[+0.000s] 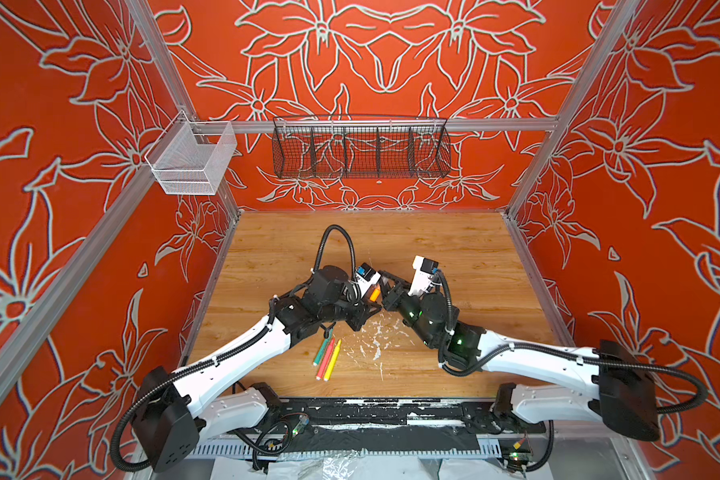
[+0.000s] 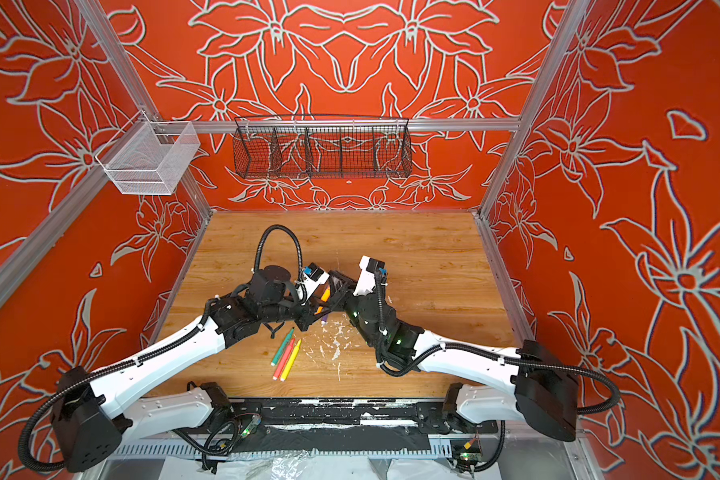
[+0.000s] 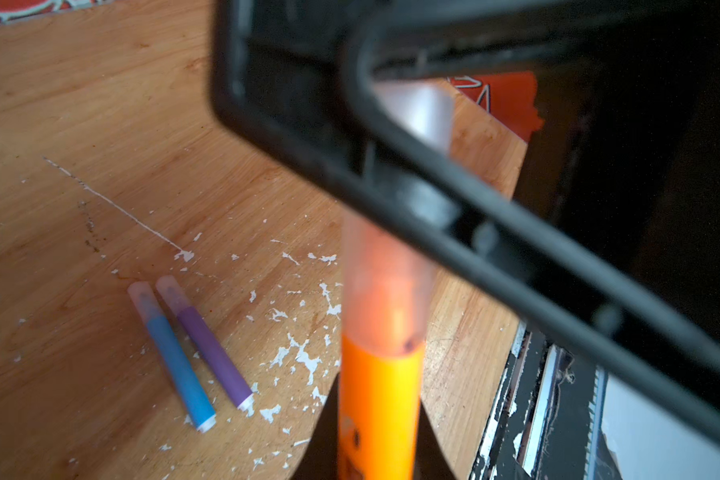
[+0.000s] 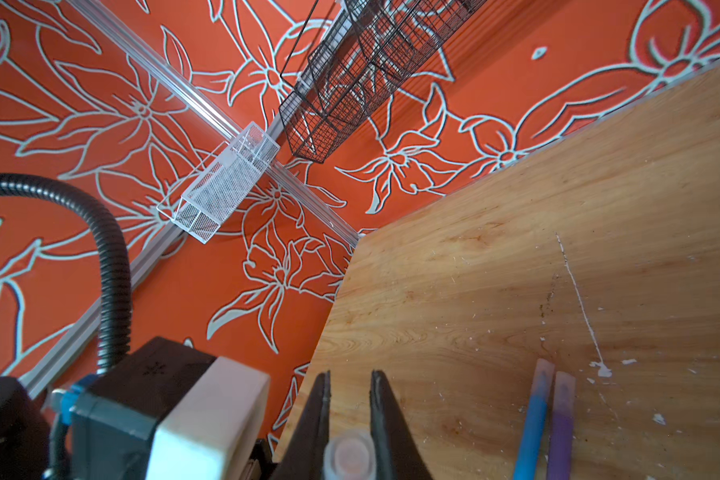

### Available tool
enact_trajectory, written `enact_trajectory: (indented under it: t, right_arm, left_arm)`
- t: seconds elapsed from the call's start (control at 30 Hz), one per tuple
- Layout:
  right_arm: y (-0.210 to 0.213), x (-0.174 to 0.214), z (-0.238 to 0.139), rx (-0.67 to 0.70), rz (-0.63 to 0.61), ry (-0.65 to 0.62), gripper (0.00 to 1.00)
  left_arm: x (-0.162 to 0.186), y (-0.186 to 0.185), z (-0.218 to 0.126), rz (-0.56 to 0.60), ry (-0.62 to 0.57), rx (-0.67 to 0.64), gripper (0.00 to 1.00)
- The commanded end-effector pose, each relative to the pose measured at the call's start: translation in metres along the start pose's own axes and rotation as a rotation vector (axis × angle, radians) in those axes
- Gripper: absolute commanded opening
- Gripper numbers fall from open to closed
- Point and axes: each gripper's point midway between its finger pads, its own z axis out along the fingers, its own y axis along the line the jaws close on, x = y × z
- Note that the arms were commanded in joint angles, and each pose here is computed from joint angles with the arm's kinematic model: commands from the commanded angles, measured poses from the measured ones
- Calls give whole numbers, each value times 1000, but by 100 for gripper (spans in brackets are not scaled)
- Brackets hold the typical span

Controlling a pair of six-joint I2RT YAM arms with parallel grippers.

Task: Insert the pens into the pen caps
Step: 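Open the right gripper and withdraw it while the left gripper lowers the capped marker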

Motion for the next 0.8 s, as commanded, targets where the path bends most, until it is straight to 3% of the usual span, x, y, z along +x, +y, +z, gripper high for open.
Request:
enact_trajectory:
  t: [0.0,0.1,0.3,0.57,0.7,0.77]
  right_arm:
    - [-15,47,-21,28,-132,235,24]
    - [-34,25,-24,103,-153,208,35]
    - [-78,-10,-44,270,-237,167,48]
    - [-144,-60,-100,554,-389,17,68]
    - [-172,-60,-107,596,-412,22,79]
    - [-185,-59,-107,627,-416,43,80]
  left_arm:
    - [-48,60,-25,-127,-264,-255,0]
    - [-12,71,-21,-192,-197,-303,0]
    - [36,88,-12,-269,-70,-382,0]
    - [73,113,11,-353,57,-474,0]
    - [87,127,23,-380,135,-536,0]
    - [92,132,30,-391,167,-546,0]
